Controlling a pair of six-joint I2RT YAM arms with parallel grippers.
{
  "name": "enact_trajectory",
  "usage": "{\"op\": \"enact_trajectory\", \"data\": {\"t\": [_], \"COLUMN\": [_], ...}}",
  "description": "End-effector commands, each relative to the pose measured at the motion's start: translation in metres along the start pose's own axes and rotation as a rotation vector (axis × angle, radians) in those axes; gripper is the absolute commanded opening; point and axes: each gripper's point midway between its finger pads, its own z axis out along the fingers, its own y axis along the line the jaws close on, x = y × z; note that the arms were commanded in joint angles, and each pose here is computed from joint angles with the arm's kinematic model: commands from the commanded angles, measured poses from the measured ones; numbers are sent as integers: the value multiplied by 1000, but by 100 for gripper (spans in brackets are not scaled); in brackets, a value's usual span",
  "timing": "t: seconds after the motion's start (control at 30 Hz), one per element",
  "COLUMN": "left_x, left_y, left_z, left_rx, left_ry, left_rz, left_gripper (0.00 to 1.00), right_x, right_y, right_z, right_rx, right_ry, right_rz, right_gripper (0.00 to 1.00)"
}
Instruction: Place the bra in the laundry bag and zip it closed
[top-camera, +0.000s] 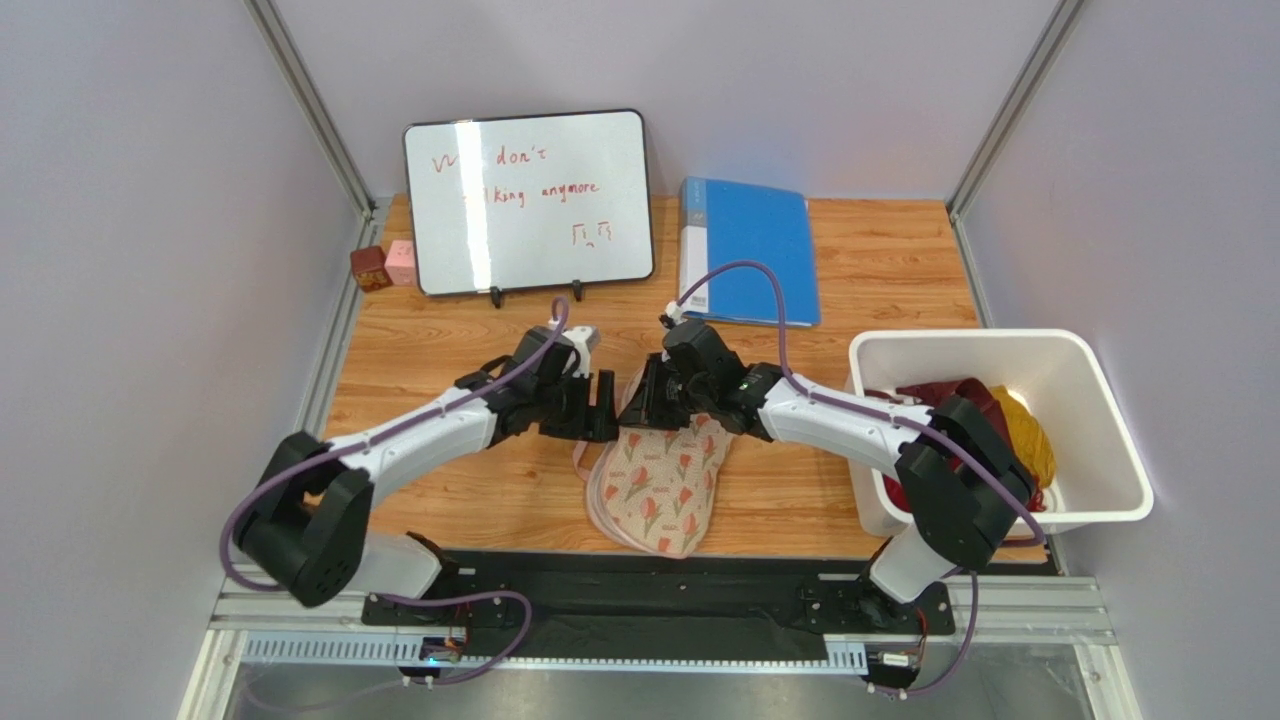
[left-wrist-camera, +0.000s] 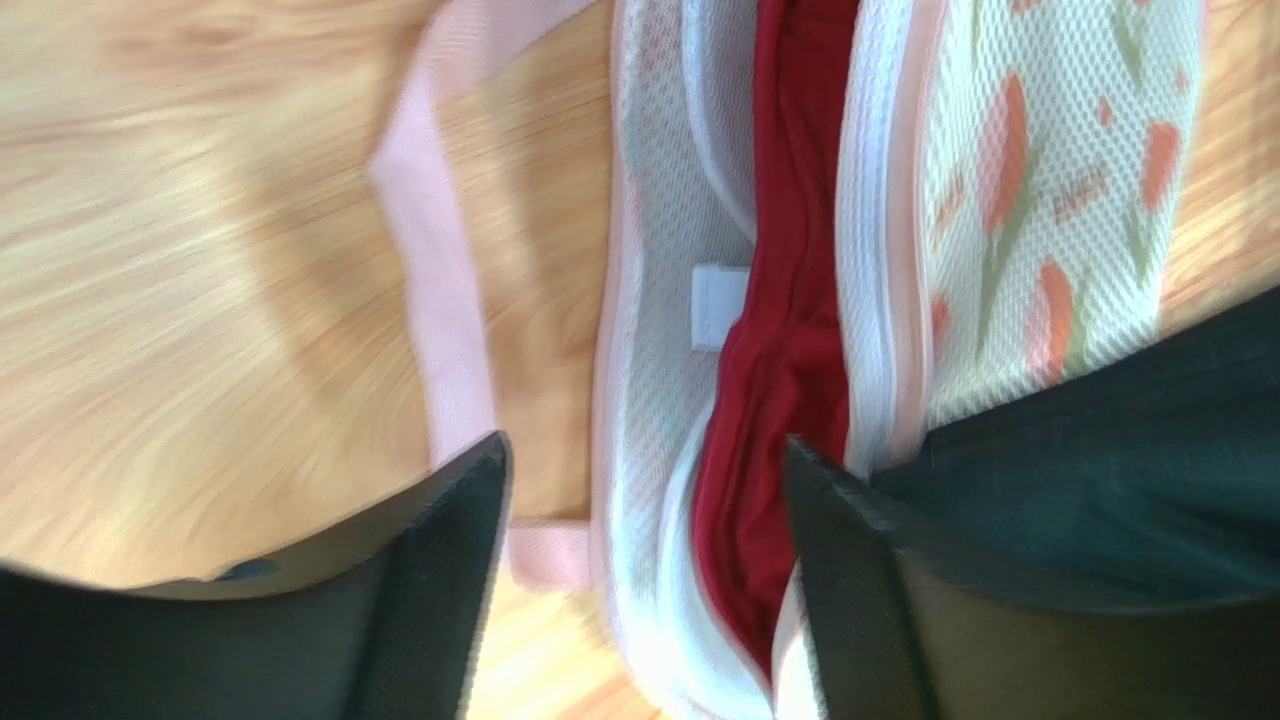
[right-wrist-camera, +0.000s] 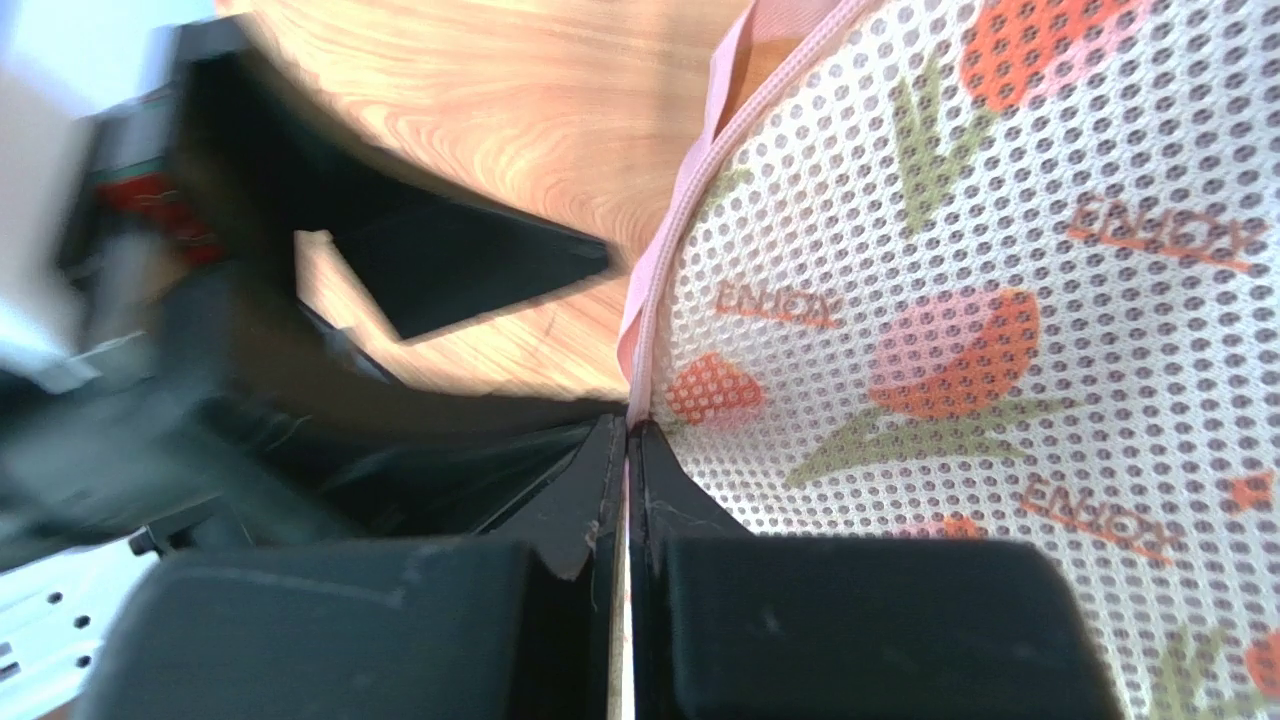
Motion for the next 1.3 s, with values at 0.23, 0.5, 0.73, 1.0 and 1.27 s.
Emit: {"op": "enact_trajectory", "data": {"t": [0.23, 0.5, 0.73, 1.0, 1.27], "left_x": [0, 30, 28, 33, 35], "left_y": [-64, -43, -36, -16, 9], "left_z": [-67, -47, -34, -15, -11], "left_rx": [316, 256, 218, 118, 1], "left_ry": [-128, -80, -62, -20, -55], "left_rz": [71, 15, 38, -3, -14], "left_gripper": [73, 73, 58, 0, 0], "right_x": [-24, -22, -23, -22, -7], "right_y": [23, 28, 33, 33, -7], "right_z": [-5, -5, -6, -7, -27], "right_rx": [-65, -83, -100, -105, 15], "right_ry": [-75, -58, -52, -37, 43], "right_rz": [11, 19, 21, -3, -216], "right_gripper": [0, 0, 0, 0, 31]}}
